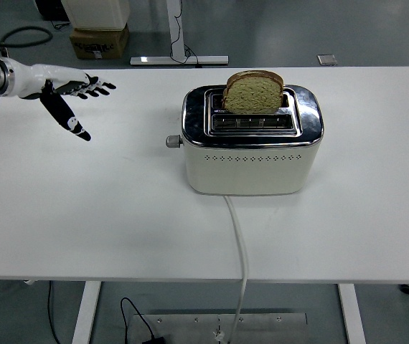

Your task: Press down toaster

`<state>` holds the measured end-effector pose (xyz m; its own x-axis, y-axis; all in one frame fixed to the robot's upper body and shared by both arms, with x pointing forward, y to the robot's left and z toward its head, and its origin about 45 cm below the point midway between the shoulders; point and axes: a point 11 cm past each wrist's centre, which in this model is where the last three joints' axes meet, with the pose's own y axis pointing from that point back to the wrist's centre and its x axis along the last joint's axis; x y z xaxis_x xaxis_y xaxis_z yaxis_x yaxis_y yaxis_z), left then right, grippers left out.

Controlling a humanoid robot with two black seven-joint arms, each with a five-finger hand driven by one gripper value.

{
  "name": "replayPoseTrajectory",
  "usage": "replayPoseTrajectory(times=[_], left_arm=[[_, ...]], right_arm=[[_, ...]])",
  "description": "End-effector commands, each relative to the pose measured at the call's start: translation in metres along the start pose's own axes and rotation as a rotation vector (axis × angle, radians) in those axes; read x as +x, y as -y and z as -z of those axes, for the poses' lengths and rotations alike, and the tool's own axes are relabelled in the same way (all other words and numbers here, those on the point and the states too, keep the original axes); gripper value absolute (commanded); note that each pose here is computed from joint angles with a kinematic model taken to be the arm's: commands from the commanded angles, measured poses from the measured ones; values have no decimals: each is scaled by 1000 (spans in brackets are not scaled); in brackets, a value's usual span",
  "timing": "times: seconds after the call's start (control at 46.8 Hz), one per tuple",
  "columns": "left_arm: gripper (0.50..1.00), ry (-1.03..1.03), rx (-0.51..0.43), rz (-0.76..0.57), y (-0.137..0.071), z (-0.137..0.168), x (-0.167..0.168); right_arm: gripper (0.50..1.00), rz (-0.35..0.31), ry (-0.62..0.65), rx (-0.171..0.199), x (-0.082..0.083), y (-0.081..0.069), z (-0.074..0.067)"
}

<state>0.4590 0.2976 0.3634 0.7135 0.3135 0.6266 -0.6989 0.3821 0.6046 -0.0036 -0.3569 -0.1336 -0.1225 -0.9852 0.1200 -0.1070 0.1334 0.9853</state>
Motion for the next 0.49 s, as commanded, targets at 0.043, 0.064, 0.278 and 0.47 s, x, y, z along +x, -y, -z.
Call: replayPoseTrajectory(times=[0.043,0.064,0.278,0.47], left_arm=[[1000,-57,-62,-61,-2,-26,28],[1000,-69,-74,-72,-1,-32,33],[1000,-242,-195,-163,7,-59,70],[1000,-372,-301,-278,14,-71,93]], right_arm=[[1000,0,-1,0,0,0,0],[1000,-1,-1,0,0,0,0],[998,0,-1,0,0,0,0],[998,0,1,0,0,0,0]])
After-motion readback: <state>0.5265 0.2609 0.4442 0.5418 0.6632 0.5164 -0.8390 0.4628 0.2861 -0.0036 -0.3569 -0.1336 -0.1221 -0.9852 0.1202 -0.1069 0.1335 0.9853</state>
